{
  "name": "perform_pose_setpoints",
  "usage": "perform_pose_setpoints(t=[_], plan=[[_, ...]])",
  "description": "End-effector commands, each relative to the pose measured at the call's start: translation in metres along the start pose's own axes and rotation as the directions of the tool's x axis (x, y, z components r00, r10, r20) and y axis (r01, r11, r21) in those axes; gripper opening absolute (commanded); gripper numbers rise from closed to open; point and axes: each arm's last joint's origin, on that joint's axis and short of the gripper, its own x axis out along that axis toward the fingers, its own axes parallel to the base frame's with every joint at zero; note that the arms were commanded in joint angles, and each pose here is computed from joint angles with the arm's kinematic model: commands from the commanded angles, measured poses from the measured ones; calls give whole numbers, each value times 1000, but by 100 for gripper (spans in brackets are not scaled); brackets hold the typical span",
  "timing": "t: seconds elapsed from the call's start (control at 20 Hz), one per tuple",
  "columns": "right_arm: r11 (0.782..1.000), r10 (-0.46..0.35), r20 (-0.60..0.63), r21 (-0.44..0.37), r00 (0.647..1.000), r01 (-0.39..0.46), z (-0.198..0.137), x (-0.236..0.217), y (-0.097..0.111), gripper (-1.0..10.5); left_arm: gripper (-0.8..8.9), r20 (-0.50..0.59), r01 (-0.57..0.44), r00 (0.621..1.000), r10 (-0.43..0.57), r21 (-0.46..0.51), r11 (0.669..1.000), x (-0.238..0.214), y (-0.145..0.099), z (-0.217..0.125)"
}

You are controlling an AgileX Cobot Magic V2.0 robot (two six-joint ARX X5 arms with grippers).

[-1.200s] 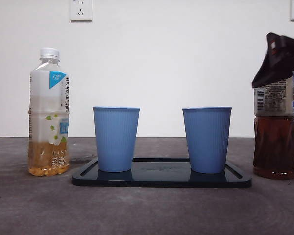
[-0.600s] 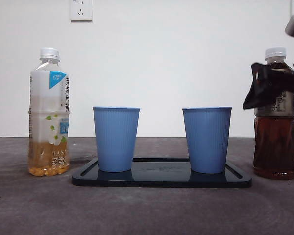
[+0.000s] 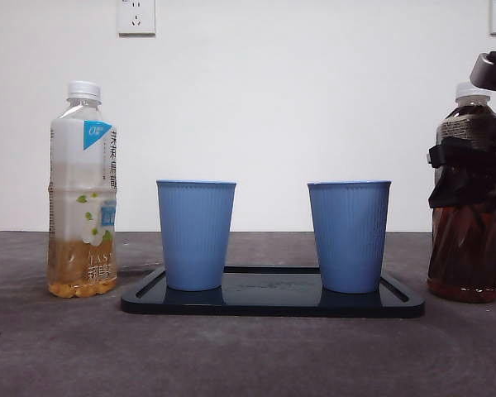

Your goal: Pour the drink into the cup

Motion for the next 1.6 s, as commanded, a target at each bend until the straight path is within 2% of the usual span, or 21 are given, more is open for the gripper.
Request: perform_pose_setpoints(t=[0.05,0.2,0.3,0.45,0.55,0.75,0.85,1.0,1.1,1.2,1.25,1.3,1.4,1.55,1.6], plan=[[1000,20,55,-24,998,-18,10,-2,3,196,562,19,3,1000,-3,17,1000,-2,-2,4],[998,49,40,-43,998,-47,27,-14,8,196,562,21,3,1000,-4,18,1000,-2,-2,5],[990,61,-41,-122,997,-66,47,-23,18,196,562,23,4,1000,-4,20,1000,-2,-2,5],[954,45,-177,-283,983,-95,85,-32,41,197,562,23,4,1000,-4,20,1000,-2,-2,5],[910,-22,-250,-406,968,-84,106,-41,56,197,562,23,4,1000,-4,20,1000,-2,-2,5],[768,-252,-314,-640,915,-8,127,-49,74,197,562,23,4,1000,-4,21,1000,-2,-2,5],[711,-327,-327,-703,887,3,130,-45,81,197,562,23,3,1000,-4,24,1000,-2,-2,5],[605,-420,-320,-796,849,-1,128,-32,93,197,562,23,3,1000,-4,24,1000,-2,-2,5],[511,-481,-315,-859,818,-30,122,-23,99,197,562,23,3,1000,-4,24,1000,-2,-2,5],[398,-557,-304,-915,773,-73,112,-16,104,197,562,23,3,1000,-4,23,1000,-2,-2,5],[349,-588,-292,-933,754,-89,107,-13,106,197,562,23,3,1000,-4,23,1000,-2,-2,5],[315,-604,-282,-944,746,-102,104,-10,109,197,562,23,3,1000,-4,23,1000,-2,-2,5],[264,-618,-269,-956,739,-128,97,-5,115,197,562,23,3,1000,-4,23,1000,-2,-2,5],[220,-623,-268,-962,735,-165,89,0,122,197,562,22,3,1000,-4,23,1000,-2,-2,5],[195,-647,-243,-969,723,-151,87,1,123,197,562,22,3,1000,-4,23,1000,-2,-2,5]])
